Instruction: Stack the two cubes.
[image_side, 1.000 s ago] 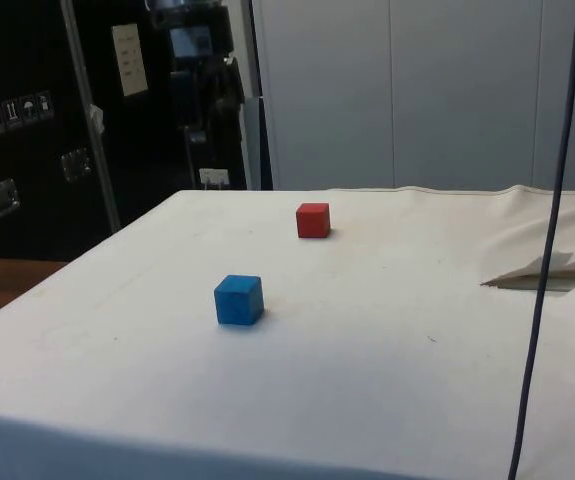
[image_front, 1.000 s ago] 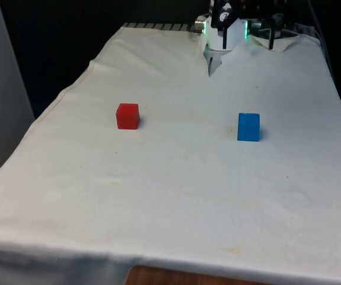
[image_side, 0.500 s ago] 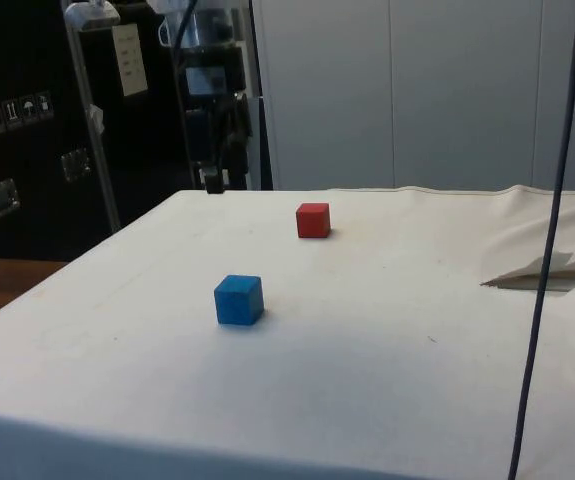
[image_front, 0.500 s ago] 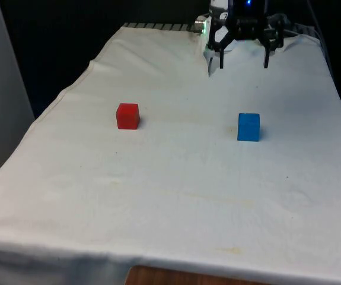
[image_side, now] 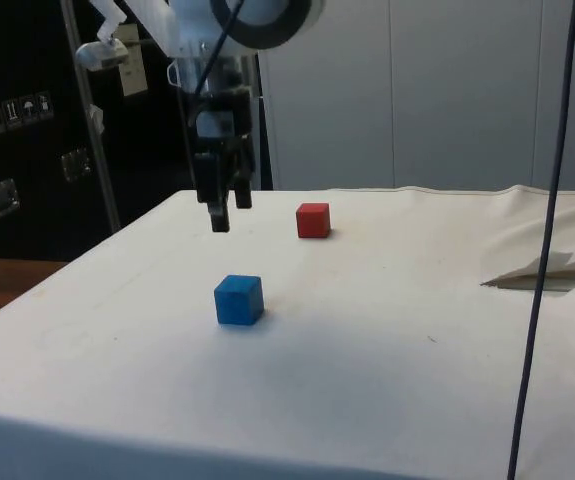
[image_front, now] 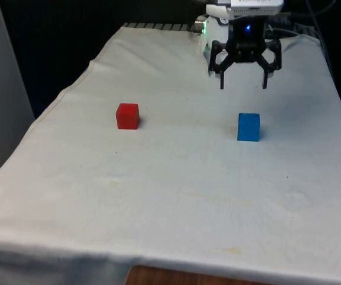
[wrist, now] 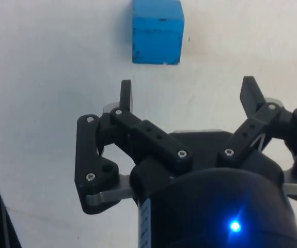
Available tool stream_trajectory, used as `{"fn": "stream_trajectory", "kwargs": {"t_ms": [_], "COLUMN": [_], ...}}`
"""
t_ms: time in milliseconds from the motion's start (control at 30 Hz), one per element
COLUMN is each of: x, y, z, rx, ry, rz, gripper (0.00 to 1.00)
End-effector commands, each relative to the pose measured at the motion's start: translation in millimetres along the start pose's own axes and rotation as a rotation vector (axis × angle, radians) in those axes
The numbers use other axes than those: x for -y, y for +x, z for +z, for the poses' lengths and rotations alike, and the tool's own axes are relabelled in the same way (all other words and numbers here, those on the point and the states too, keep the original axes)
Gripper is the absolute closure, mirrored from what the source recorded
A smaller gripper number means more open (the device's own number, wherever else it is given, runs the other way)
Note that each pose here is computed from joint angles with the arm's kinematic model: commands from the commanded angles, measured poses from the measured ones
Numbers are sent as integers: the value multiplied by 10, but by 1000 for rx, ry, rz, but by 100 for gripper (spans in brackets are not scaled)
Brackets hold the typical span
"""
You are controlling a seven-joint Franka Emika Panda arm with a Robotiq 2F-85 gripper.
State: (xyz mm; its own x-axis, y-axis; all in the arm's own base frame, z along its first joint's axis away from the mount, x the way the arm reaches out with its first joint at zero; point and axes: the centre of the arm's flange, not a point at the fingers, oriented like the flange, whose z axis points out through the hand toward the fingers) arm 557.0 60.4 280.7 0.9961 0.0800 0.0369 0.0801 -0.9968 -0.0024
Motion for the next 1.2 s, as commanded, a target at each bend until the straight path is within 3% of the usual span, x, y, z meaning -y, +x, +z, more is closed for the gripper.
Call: {"fn": "stream_trajectory", "kwargs": {"t_ms": [0, 100, 233, 267, 300, 467, 567, 800, 867, 933, 1167], "x": [0, 34, 63, 56, 75, 128, 135, 178, 180, 180, 141], "y": [0, -12, -21, -23, -25, -29, -32, -58, -56, -69, -101], "z": [0, 145, 261, 247, 316, 482, 503, 800, 803, 884, 1033], "rx": [0, -19, -27, -17, -29, -37, -28, -42, -32, -44, -39], "ry": [0, -4, -7, 0, -8, -10, 0, -13, -4, -13, -16], "rz": [0, -7, -10, -12, -12, -16, -19, -23, -27, -24, -26], "gripper": [0, 0, 0, 0, 0, 0, 0, 0, 0, 0, 0]}}
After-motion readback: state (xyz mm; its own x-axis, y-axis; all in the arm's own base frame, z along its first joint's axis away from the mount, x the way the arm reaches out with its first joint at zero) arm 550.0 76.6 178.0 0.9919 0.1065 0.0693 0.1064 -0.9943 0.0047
